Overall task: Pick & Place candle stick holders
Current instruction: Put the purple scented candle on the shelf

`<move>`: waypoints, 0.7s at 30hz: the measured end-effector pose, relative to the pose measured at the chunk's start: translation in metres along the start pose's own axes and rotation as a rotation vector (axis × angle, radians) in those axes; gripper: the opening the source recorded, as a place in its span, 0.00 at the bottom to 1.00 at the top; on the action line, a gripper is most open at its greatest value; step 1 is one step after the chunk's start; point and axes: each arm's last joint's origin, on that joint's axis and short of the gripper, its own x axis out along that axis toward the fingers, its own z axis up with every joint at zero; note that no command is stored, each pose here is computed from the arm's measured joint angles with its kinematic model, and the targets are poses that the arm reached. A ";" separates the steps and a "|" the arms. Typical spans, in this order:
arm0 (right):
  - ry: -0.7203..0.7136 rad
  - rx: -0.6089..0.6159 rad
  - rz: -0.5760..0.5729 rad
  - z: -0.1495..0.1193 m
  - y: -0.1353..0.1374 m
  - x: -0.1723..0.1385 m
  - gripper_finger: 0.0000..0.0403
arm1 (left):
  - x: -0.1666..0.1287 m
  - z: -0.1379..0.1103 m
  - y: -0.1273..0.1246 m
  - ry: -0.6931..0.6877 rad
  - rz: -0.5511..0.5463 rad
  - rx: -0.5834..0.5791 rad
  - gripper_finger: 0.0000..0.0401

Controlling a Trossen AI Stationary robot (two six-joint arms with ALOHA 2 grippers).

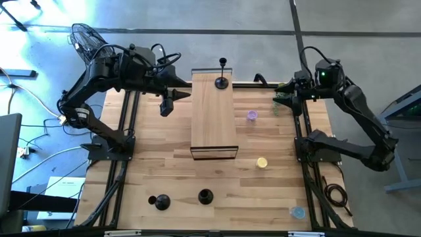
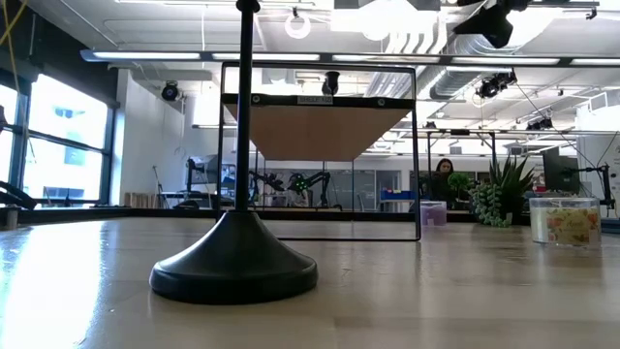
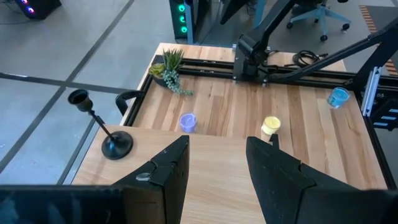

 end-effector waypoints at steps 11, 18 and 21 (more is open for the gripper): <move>0.029 -0.006 0.103 0.001 -0.005 0.010 0.63 | 0.000 -0.004 0.000 0.044 0.000 0.003 0.39; 0.039 -0.017 0.124 0.001 -0.002 0.013 0.77 | 0.000 -0.004 0.001 0.044 0.049 0.004 0.39; 0.038 -0.034 0.131 0.001 0.000 0.014 0.85 | 0.000 -0.004 0.002 0.044 0.079 0.005 0.39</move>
